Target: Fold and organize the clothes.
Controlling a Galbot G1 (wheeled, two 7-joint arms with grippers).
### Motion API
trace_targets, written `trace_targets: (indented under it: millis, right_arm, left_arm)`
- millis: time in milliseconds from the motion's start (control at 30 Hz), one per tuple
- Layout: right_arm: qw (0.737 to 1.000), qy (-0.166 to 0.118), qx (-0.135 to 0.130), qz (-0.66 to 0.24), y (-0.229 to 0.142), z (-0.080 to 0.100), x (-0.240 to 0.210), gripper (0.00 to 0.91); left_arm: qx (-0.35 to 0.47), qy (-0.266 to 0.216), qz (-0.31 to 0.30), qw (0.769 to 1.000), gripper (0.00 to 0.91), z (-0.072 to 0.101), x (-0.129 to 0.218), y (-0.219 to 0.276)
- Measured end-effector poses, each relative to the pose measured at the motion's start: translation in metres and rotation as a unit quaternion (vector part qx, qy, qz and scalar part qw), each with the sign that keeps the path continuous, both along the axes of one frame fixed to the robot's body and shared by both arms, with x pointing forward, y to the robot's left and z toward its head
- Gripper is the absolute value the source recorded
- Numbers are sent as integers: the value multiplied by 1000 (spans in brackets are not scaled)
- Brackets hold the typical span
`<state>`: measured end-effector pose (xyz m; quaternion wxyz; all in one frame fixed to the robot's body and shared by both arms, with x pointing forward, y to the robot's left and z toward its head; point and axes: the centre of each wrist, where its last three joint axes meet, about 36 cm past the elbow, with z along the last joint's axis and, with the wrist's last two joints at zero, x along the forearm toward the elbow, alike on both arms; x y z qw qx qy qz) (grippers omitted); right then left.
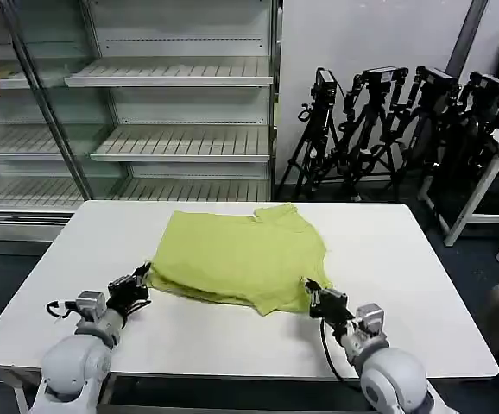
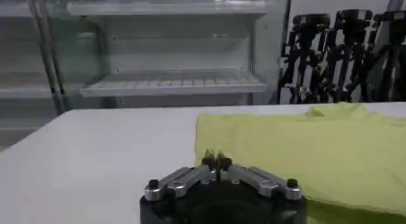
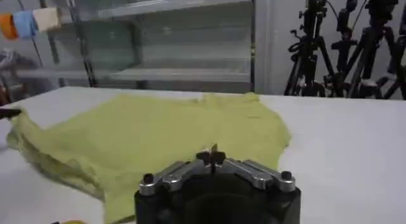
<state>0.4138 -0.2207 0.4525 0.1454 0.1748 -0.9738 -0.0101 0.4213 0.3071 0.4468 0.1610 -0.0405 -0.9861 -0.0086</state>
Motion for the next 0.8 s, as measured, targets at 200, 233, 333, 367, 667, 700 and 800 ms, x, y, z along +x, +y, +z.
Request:
trace_targets:
  millis: [200,233,333,367,667,700,800]
  right_arm:
    - [1000,-4,-3,-8,-1,-5,17,0]
    - [1000,-5,-3,-9,-1,-5,20,0]
    - [1000,-5,-5,-11,-1,-7,27,0]
    - [1000,-5,-6,-11,-2,-8,28,0]
    - [1000,0,-10,-11,-5,-16,37,0]
    - [1000,0,-10,-11,-5,-16,38,0]
    - [1000,2,-10,-8,-4,-18,39,907]
  left_arm:
    - [-1,4,1,1000,20,-4,12,3]
    - [-1,6,1,1000,20,-5,13,3]
    - [-3,11,2,1000,20,-9,15,5]
    - [-3,12,1,1000,20,-9,16,5]
    - [-7,19,0,1000,30,-16,25,5]
    - [-8,19,0,1000,252,-16,26,5]
    - [-8,18,0,1000,907,-17,29,5]
